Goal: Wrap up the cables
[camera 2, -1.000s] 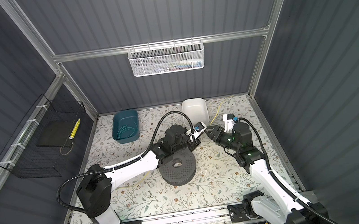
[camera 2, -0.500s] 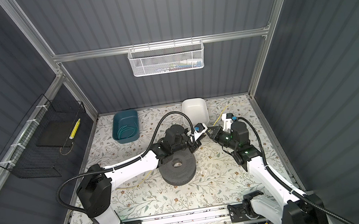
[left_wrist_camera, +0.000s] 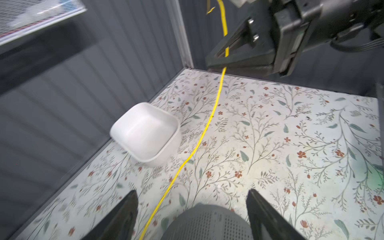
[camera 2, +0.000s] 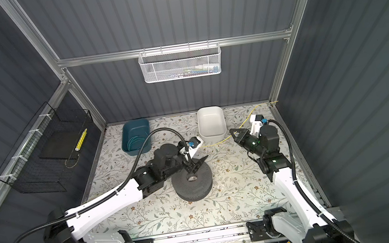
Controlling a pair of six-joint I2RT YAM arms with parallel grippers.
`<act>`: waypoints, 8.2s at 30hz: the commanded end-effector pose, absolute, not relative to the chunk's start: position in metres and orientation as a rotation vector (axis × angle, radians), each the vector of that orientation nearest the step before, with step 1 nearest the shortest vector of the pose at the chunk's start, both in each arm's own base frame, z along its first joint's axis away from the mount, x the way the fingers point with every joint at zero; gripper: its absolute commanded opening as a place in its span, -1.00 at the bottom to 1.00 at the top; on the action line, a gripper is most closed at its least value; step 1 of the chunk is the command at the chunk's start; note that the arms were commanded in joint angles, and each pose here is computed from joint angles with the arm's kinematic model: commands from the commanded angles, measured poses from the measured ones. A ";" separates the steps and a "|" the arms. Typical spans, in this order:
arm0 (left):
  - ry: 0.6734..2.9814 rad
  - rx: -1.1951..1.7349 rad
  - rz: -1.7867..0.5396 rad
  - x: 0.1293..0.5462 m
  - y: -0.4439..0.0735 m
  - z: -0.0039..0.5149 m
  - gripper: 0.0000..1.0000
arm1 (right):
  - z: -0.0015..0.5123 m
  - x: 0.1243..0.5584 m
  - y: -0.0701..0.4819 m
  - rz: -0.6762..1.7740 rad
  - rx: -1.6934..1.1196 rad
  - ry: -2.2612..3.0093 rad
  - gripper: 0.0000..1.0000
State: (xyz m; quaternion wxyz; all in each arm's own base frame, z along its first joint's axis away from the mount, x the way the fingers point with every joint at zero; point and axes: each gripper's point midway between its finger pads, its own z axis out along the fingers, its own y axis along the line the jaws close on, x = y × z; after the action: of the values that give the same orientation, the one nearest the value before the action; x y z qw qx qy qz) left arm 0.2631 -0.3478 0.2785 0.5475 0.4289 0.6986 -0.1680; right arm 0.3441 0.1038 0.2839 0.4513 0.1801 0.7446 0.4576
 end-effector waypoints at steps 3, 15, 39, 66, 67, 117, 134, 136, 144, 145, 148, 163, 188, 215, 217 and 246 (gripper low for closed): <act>1.961 0.828 -0.122 0.257 -0.257 0.215 0.72 | 0.309 0.350 0.095 1.132 0.396 1.790 -1.00; 2.006 0.528 0.114 0.277 -0.194 0.180 0.69 | 0.316 0.354 0.094 1.143 0.365 1.781 -1.00; 2.076 0.665 -0.101 0.303 -0.225 0.158 -1.00 | 0.327 0.374 0.067 1.143 0.411 1.747 -1.00; 2.022 0.575 -0.394 0.330 -0.332 0.222 -1.00 | 0.248 0.400 0.012 1.084 0.693 1.885 0.67; 2.027 0.553 -0.399 0.331 -0.332 0.222 -1.00 | 0.250 0.399 0.016 1.112 0.672 1.895 0.66; 2.232 -0.047 0.046 0.255 -0.118 0.171 0.78 | 0.253 0.389 0.187 1.198 0.075 2.067 -1.00; 2.323 -0.131 -0.070 0.314 -0.103 0.098 0.17 | 0.250 0.388 0.186 1.263 0.085 2.059 -1.00; 2.324 -0.112 -0.082 0.316 -0.106 0.090 0.14 | 0.251 0.388 0.186 1.265 0.085 2.058 -1.00; 2.311 -0.073 -0.047 0.316 -0.103 0.083 -0.15 | 0.253 0.388 0.182 1.261 0.093 2.053 -1.00; 2.308 -0.074 -0.038 0.316 -0.101 0.082 -0.25 | 0.252 0.388 0.181 1.258 0.095 2.053 -1.00; 2.304 -0.061 -0.001 0.318 -0.098 0.082 -0.54 | 0.252 0.389 0.179 1.257 0.105 2.054 -1.00; 2.338 0.050 -0.128 0.316 -0.122 0.124 -1.00 | 0.282 0.434 0.152 1.267 0.212 1.992 -0.96; 2.260 0.090 -0.250 0.346 -0.182 0.208 -1.00 | 0.237 0.401 0.071 1.205 0.541 2.014 0.65; 2.181 0.163 -0.381 0.384 -0.227 0.220 -1.00 | 0.237 0.301 0.122 1.118 0.369 2.155 0.54; 2.180 0.181 -0.403 0.383 -0.231 0.220 -1.00 | 0.249 0.290 0.146 1.104 0.279 2.168 0.44; 2.166 0.428 -0.576 0.340 -0.273 0.207 -1.00 | 0.265 0.396 0.336 1.212 0.192 2.094 -0.41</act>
State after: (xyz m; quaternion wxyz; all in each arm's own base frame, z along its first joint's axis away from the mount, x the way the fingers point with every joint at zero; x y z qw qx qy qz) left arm 0.3480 -0.2655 0.1944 0.4053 0.1443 0.8794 -0.2038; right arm 0.3875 0.3371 0.2459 0.3224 0.0780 0.8217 0.4634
